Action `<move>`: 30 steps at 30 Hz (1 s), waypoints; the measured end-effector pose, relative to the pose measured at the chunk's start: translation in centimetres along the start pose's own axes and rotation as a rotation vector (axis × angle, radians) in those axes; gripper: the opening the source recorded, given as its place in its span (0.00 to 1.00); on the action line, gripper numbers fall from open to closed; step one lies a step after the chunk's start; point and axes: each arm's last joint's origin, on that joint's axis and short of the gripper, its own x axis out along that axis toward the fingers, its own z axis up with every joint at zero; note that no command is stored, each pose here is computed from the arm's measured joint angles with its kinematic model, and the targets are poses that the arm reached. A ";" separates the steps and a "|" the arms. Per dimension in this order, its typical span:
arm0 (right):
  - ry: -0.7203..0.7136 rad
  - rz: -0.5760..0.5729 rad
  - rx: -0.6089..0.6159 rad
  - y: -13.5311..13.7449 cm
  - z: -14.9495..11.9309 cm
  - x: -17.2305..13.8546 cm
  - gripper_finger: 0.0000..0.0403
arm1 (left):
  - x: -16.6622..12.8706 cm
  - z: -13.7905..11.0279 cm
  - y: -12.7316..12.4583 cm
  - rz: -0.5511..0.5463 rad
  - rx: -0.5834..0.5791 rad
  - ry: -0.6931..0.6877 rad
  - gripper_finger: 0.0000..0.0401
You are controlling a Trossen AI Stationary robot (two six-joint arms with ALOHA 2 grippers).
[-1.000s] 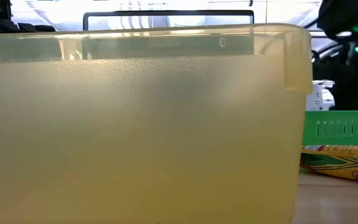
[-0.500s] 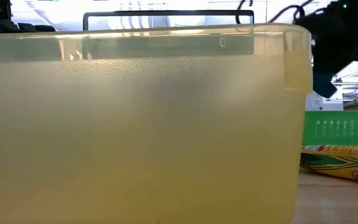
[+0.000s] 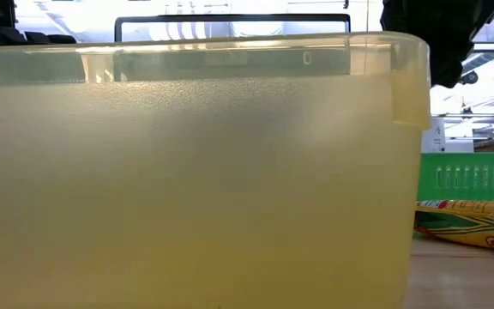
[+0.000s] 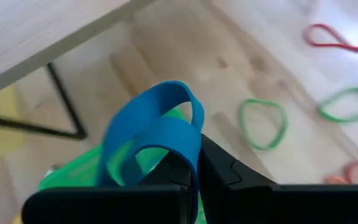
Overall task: Pick & Place Office Desk Supplies
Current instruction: Put the thick blue rubber band into the green bin
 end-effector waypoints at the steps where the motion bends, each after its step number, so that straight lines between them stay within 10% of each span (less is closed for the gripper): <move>1: 0.005 0.023 -0.016 0.1 -0.1 0.2 0.02 | 0.0 0.0 0.0 0.000 0.000 0.000 0.03; 30: 0.286 -0.090 -0.232 2.4 -3.6 8.6 0.03 | 0.0 0.0 0.0 0.000 0.000 0.001 0.03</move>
